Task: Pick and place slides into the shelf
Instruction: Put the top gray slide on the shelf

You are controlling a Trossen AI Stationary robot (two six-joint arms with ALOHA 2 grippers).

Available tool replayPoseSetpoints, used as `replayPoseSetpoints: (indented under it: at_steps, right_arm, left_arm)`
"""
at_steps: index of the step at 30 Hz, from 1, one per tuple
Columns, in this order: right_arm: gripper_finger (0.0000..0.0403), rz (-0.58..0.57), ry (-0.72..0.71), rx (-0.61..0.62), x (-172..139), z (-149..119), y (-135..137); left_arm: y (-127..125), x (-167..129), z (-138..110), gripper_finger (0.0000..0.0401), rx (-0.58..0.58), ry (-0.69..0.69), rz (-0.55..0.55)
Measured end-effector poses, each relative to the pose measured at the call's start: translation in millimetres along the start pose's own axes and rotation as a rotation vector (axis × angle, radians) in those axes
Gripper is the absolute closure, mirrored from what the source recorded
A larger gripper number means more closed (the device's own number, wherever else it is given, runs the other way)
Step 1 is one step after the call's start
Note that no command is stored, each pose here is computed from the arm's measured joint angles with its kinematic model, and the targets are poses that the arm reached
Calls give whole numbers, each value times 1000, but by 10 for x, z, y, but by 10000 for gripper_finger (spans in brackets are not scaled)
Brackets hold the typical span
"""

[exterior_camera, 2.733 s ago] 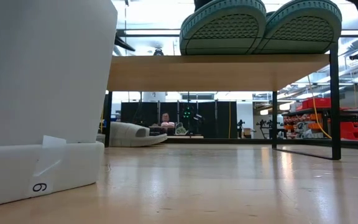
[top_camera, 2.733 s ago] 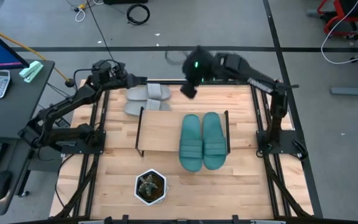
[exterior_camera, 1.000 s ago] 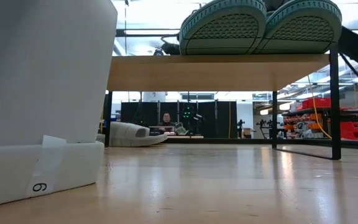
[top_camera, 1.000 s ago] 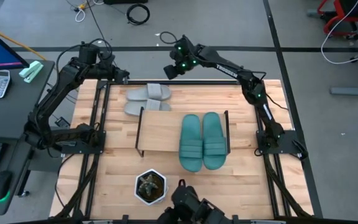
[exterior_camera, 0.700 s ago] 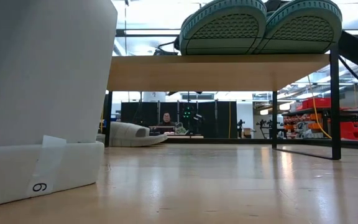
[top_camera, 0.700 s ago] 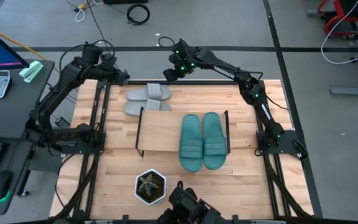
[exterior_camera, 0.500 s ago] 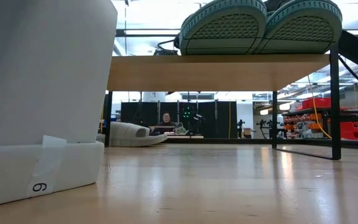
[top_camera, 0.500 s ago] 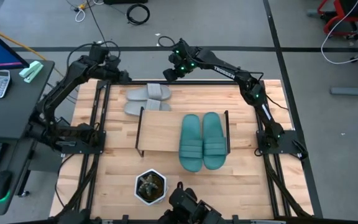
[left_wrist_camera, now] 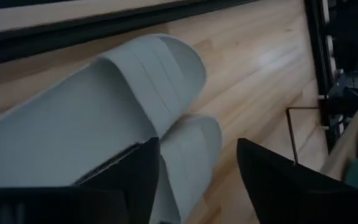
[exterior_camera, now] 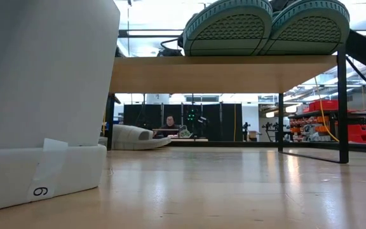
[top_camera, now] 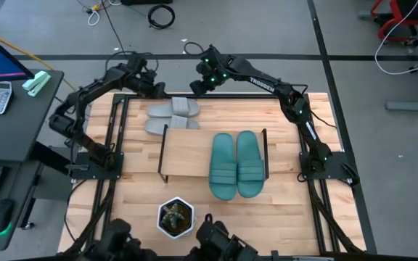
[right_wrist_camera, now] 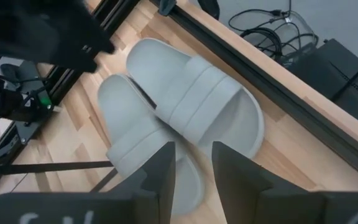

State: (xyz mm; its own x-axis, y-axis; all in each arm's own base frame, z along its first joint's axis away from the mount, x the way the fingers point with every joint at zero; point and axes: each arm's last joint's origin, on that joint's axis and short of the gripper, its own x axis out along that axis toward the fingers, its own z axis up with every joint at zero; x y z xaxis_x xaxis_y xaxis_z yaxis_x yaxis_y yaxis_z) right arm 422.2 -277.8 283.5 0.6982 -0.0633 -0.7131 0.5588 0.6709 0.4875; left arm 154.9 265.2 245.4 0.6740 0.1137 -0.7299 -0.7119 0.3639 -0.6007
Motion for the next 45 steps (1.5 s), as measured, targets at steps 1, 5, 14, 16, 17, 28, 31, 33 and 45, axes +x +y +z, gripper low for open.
replayPoseSetpoints:
  at_steps: [1,5,14,16,17,28,31,33,45]
  right_arm:
    - [290,2,1,-2,3,-4,12]
    - [290,9,5,-16,17,-20,48]
    - [290,17,10,-28,25,-31,74]
    - [290,19,11,-29,23,-30,74]
    - [290,24,11,-29,5,-27,81]
    - [290,43,-28,-61,-137,50,172]
    - [290,41,-22,-58,-138,45,170]
    - [290,39,-17,-56,-138,40,168]
    - [290,39,-17,-55,-138,40,168]
  left_arm:
    - [15,39,15,172,-2,1,-1]
    - [52,207,30,157,-16,33,2]
    - [-54,406,0,154,20,64,-5]
    - [-78,426,-12,154,26,63,16]
    - [-84,430,-14,154,28,61,24]
    - [13,539,-12,169,7,69,118]
    - [69,645,-21,168,-8,102,124]
    - [88,701,-23,168,-9,111,125]
    - [107,803,45,178,-35,73,64]
